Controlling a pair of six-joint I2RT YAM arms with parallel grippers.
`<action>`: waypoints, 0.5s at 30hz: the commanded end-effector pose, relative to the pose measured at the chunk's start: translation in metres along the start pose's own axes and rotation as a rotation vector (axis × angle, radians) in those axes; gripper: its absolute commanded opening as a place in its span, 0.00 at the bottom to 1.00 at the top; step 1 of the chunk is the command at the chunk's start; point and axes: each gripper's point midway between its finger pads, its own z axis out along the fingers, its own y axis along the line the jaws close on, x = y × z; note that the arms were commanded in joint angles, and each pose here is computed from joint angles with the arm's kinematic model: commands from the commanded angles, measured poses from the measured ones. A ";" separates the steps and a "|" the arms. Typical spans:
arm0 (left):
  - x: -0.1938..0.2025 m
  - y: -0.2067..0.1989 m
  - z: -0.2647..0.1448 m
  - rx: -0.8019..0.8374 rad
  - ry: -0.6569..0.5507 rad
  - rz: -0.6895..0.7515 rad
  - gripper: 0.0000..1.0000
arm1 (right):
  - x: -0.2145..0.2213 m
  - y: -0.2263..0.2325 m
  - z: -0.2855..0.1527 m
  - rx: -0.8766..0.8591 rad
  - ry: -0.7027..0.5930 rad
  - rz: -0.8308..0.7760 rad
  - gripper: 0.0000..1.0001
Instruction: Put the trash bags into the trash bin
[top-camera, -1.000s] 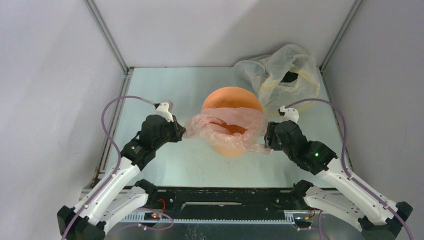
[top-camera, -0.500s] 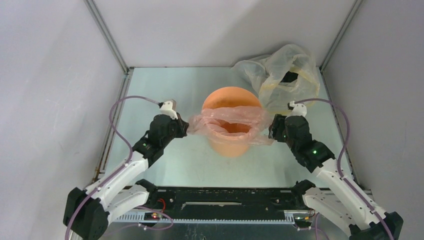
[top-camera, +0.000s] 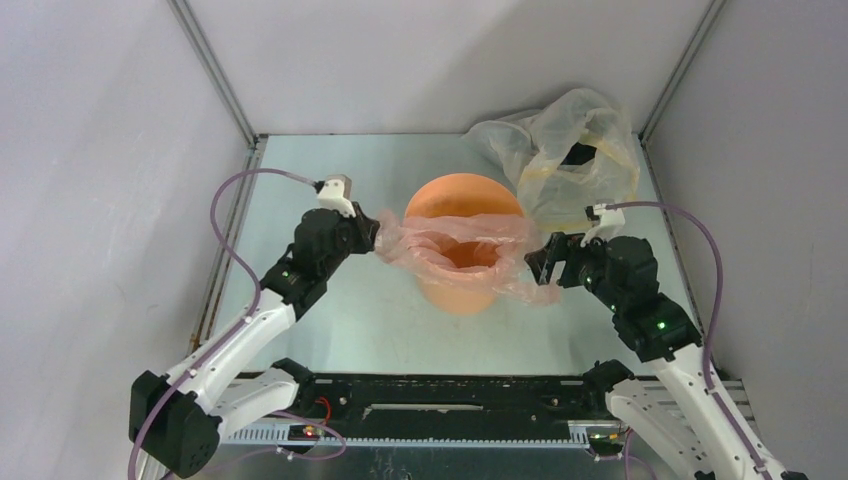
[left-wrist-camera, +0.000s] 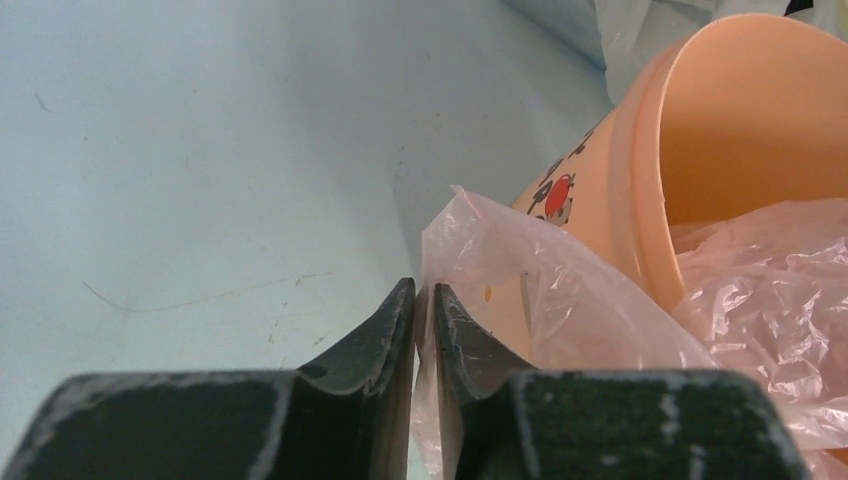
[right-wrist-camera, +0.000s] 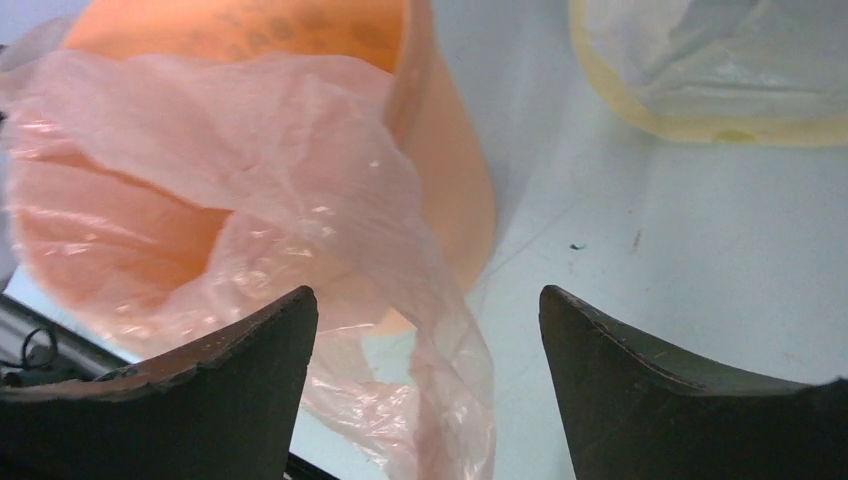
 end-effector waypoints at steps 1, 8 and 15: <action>-0.009 -0.001 0.000 -0.012 0.003 0.023 0.24 | -0.027 0.030 -0.025 -0.137 -0.058 -0.050 0.86; -0.014 0.012 -0.016 -0.089 -0.022 -0.013 0.54 | -0.052 0.027 -0.029 -0.087 -0.089 -0.112 0.83; -0.019 0.024 -0.040 -0.144 -0.051 -0.034 0.83 | -0.079 0.050 -0.025 -0.147 -0.142 -0.226 0.79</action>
